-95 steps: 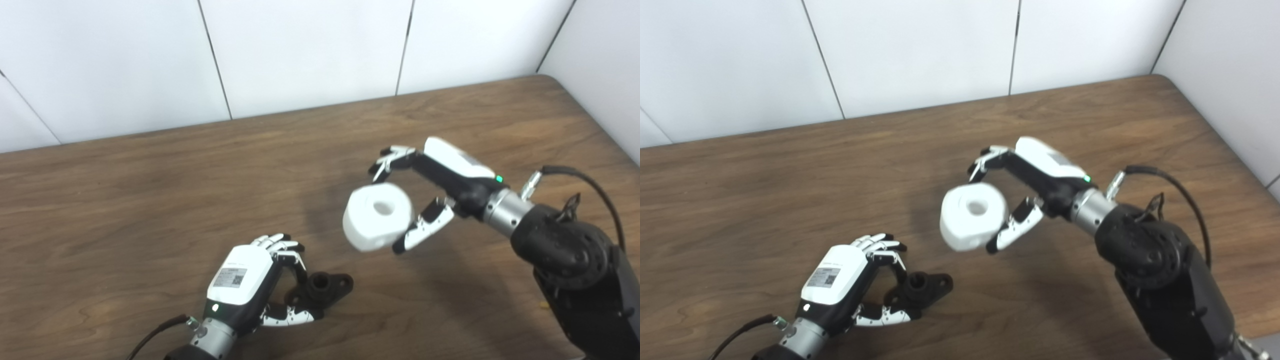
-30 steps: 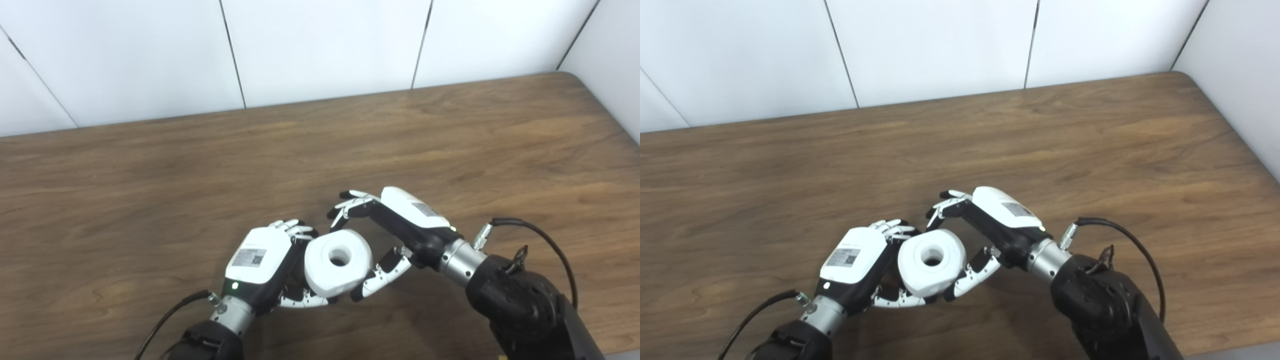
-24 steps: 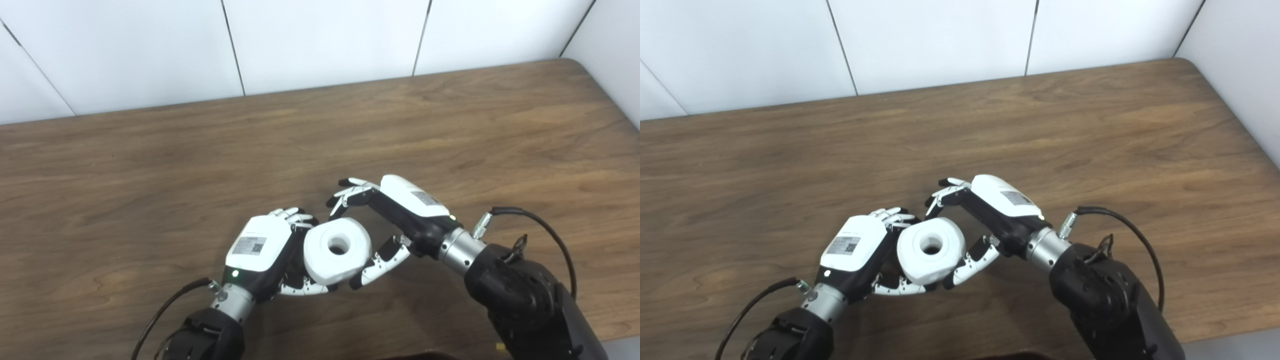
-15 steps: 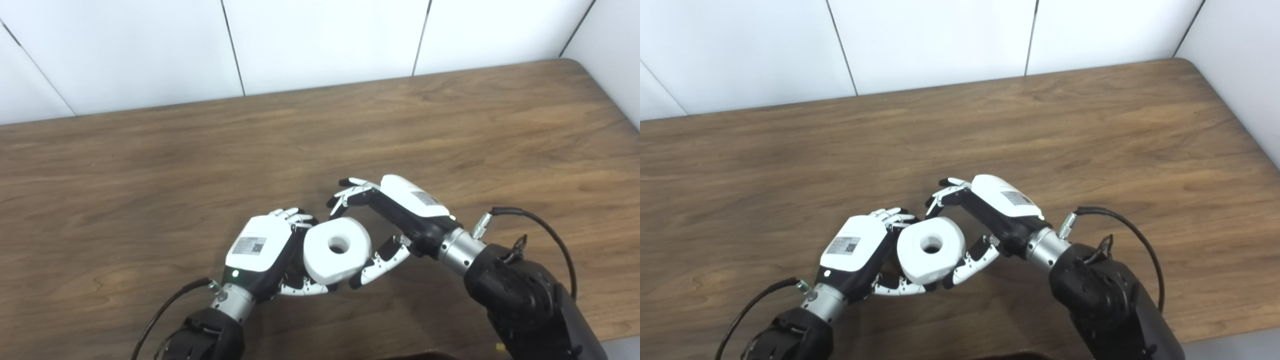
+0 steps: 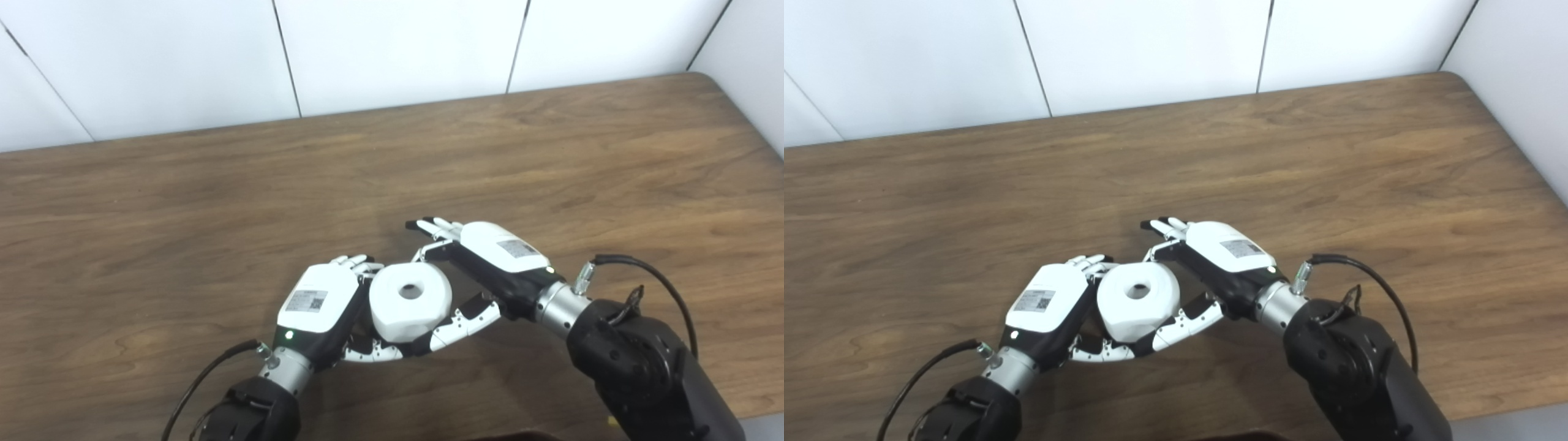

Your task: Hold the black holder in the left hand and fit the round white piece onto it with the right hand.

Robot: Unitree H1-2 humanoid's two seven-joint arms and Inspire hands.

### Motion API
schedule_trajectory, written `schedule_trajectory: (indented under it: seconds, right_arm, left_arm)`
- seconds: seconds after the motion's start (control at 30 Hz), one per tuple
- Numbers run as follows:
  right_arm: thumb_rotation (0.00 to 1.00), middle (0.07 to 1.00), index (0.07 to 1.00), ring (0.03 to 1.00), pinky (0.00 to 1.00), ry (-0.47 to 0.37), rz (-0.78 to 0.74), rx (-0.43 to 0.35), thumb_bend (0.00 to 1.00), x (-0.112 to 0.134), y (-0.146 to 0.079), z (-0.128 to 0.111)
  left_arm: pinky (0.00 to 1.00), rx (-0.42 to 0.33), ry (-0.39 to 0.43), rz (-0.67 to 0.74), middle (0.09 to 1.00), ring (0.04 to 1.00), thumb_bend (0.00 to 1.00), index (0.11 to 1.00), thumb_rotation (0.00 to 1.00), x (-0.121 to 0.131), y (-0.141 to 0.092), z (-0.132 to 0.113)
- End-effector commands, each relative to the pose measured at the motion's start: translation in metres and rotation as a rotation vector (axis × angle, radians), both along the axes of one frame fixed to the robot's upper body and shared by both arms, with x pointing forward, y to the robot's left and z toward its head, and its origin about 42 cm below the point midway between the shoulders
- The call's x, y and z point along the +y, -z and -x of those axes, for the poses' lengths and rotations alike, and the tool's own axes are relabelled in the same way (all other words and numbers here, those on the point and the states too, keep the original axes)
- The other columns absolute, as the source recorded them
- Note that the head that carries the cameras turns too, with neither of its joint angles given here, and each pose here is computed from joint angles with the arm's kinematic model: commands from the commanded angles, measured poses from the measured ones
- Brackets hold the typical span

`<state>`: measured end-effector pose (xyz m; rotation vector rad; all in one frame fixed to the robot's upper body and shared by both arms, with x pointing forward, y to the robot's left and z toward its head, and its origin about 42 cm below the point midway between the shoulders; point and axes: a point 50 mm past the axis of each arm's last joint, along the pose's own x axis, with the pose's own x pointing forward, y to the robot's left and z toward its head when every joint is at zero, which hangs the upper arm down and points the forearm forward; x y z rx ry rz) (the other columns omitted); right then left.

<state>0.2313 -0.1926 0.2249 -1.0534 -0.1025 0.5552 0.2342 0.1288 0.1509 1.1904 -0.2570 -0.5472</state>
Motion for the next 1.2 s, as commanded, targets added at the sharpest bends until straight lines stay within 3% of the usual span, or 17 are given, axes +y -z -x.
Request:
schedule_trajectory:
  seconds: [0.0,0.33,0.9,1.17]
  right_arm:
    - [0.60,0.983,0.909,1.000,1.00,0.006,0.065,0.029,1.00,-0.008,0.007,0.001]
    - [0.61,0.972,0.913,1.000,1.00,0.015,0.065,0.017,1.00,-0.012,0.005,0.000]
    - [0.59,0.974,0.890,1.000,1.00,-0.060,0.071,-0.080,1.00,-0.017,-0.069,-0.005]
    - [0.57,0.959,0.877,1.000,1.00,-0.063,0.093,-0.085,1.00,-0.018,-0.079,-0.007]
  left_arm:
    - [0.90,0.014,0.005,-0.040,0.798,0.885,0.52,0.486,0.05,0.000,0.003,0.000]
    - [0.89,0.023,0.008,-0.045,0.791,0.881,0.52,0.486,0.05,-0.001,0.005,0.000]
    - [0.89,0.034,0.007,-0.049,0.792,0.884,0.52,0.486,0.05,-0.002,0.006,-0.001]
    - [0.89,0.033,0.007,-0.055,0.793,0.886,0.52,0.486,0.05,-0.003,0.006,-0.001]
